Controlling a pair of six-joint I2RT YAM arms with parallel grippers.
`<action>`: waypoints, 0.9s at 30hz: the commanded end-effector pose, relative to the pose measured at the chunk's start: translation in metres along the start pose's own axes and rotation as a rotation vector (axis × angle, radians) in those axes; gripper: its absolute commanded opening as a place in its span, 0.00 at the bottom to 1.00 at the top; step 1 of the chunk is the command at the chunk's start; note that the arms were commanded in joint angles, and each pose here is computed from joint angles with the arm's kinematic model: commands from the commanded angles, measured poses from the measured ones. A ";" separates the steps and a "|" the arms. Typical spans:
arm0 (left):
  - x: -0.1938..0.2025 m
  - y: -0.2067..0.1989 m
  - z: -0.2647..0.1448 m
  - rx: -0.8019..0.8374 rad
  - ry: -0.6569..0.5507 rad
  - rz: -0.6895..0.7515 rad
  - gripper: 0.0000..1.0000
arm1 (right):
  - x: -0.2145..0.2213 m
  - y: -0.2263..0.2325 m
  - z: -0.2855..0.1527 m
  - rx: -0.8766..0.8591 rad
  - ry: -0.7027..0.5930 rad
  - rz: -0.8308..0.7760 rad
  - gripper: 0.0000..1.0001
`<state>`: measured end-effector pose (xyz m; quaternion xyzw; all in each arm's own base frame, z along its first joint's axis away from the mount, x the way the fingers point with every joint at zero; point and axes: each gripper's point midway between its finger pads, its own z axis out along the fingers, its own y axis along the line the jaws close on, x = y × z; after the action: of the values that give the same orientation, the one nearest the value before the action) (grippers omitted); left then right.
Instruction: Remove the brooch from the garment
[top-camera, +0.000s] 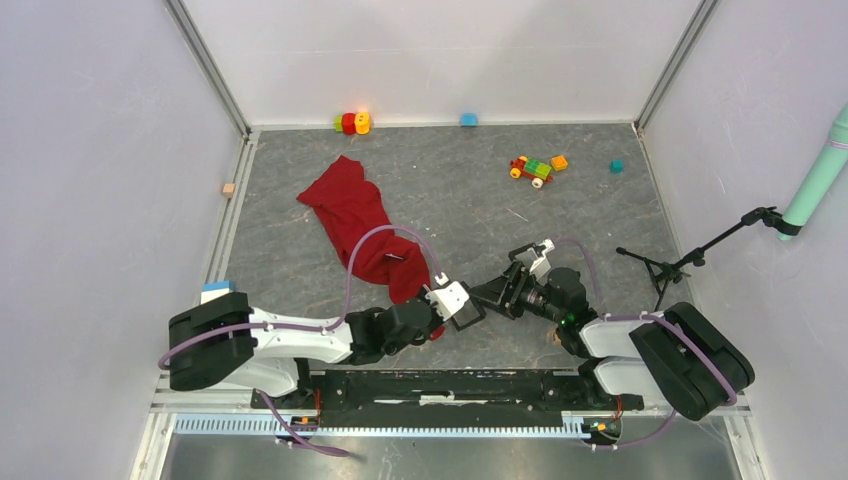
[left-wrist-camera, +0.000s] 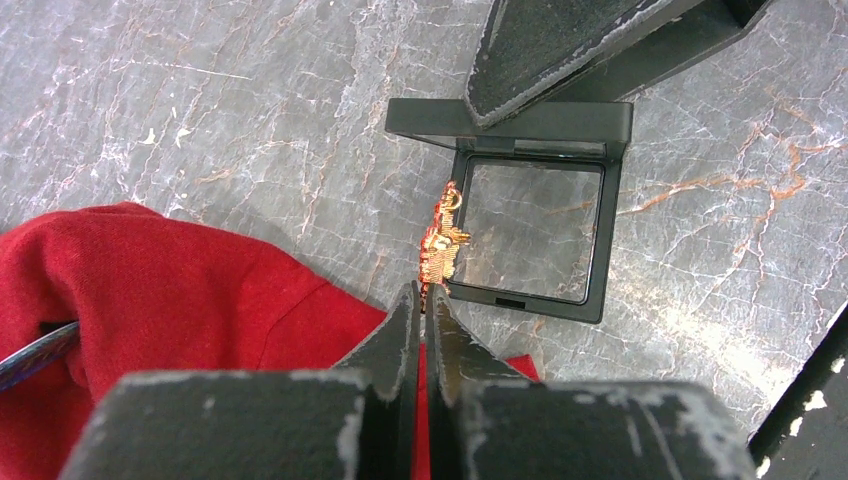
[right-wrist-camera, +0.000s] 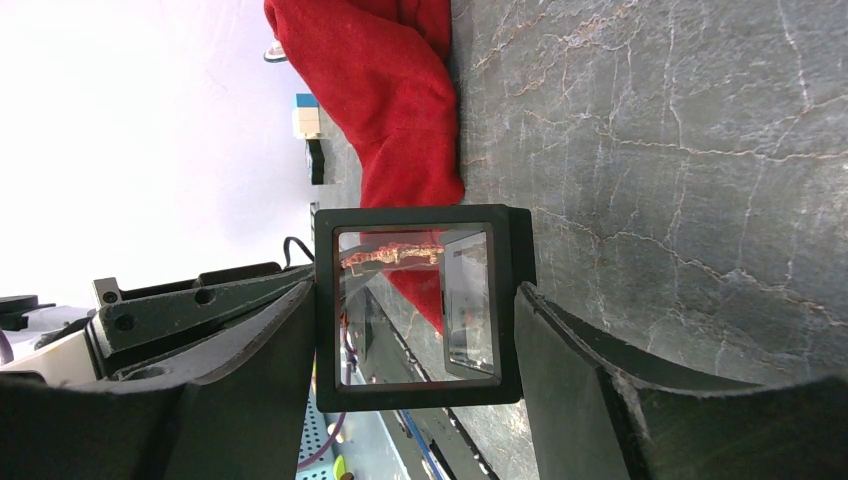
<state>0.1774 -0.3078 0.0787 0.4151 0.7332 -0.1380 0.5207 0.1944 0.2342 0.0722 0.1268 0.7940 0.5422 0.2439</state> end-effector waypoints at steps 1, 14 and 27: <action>-0.028 -0.005 0.008 0.004 -0.070 -0.002 0.02 | -0.006 0.013 0.002 -0.049 -0.016 -0.030 0.57; -0.026 -0.005 0.016 -0.034 -0.043 0.011 0.02 | -0.003 0.015 0.004 -0.056 -0.009 -0.030 0.57; -0.013 -0.029 0.025 0.050 0.075 0.064 0.21 | -0.003 0.013 0.005 -0.049 -0.012 -0.018 0.59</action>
<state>0.1772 -0.3315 0.0670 0.4401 0.7397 -0.1195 0.4948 0.1921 0.2369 0.0696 0.1250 0.7961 0.5420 0.2386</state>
